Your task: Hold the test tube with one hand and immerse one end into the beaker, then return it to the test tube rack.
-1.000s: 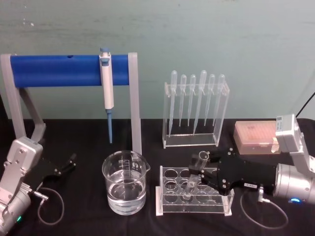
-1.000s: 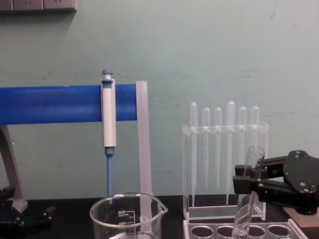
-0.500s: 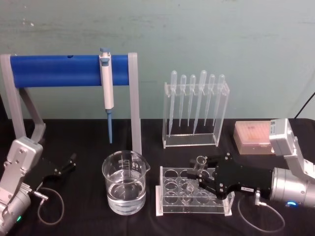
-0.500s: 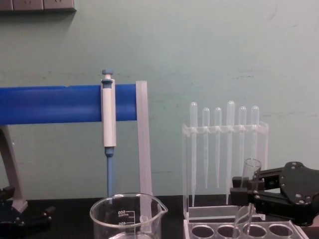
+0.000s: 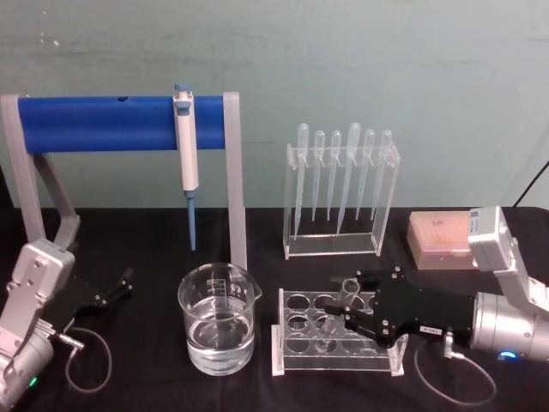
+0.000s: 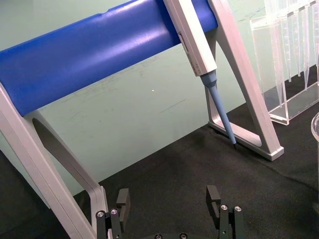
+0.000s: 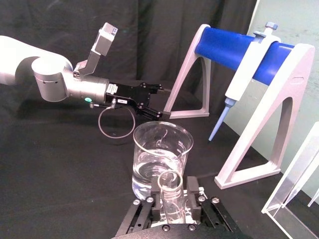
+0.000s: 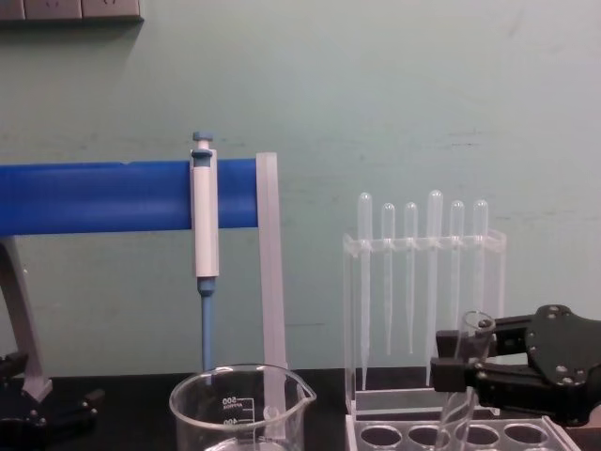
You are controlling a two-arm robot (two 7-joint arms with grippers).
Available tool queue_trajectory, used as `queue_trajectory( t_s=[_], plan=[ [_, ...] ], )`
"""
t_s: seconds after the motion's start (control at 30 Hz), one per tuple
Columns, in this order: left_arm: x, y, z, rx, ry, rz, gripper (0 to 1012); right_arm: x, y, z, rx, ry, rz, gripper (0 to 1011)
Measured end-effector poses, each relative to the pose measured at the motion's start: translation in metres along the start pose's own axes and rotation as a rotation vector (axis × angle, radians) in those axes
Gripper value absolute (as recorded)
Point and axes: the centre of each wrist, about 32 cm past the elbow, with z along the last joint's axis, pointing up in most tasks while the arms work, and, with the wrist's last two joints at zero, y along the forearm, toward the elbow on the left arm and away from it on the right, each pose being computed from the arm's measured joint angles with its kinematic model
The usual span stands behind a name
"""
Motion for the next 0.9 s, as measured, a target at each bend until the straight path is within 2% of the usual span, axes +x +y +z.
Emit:
queue_trajectory(
  t_s=[0.2, 0.27, 0.33, 0.4, 0.43, 0.47, 0.63, 0.7, 0.8, 0.9],
  plan=[
    [0.0, 0.0, 0.0, 0.0, 0.0, 0.0, 1000, 0.0, 0.0, 0.0, 0.001, 0.0, 0.0, 511],
    [0.0, 0.0, 0.0, 0.0, 0.0, 0.0, 1000, 0.0, 0.0, 0.0, 0.001, -0.001, 0.0, 544],
    [0.0, 0.0, 0.0, 0.0, 0.0, 0.0, 1000, 0.0, 0.0, 0.0, 0.001, -0.001, 0.0, 629],
    [0.0, 0.0, 0.0, 0.0, 0.0, 0.0, 1000, 0.0, 0.0, 0.0, 0.001, -0.001, -0.001, 673],
    [0.0, 0.0, 0.0, 0.0, 0.0, 0.0, 1000, 0.0, 0.0, 0.0, 0.002, -0.001, -0.001, 732],
    [0.0, 0.0, 0.0, 0.0, 0.0, 0.0, 1000, 0.0, 0.0, 0.0, 0.002, -0.001, -0.001, 742],
    [0.0, 0.0, 0.0, 0.0, 0.0, 0.0, 1000, -0.002, -0.001, 0.008, 0.02, -0.036, -0.015, 875],
    [0.0, 0.0, 0.0, 0.0, 0.0, 0.0, 1000, -0.003, -0.001, 0.014, 0.036, -0.059, -0.021, 958],
    [0.0, 0.0, 0.0, 0.0, 0.0, 0.0, 1000, -0.004, -0.002, 0.018, 0.058, -0.08, -0.033, 1000],
    [0.0, 0.0, 0.0, 0.0, 0.0, 0.0, 1000, -0.006, -0.004, 0.024, 0.108, -0.111, -0.064, 1002]
  ],
)
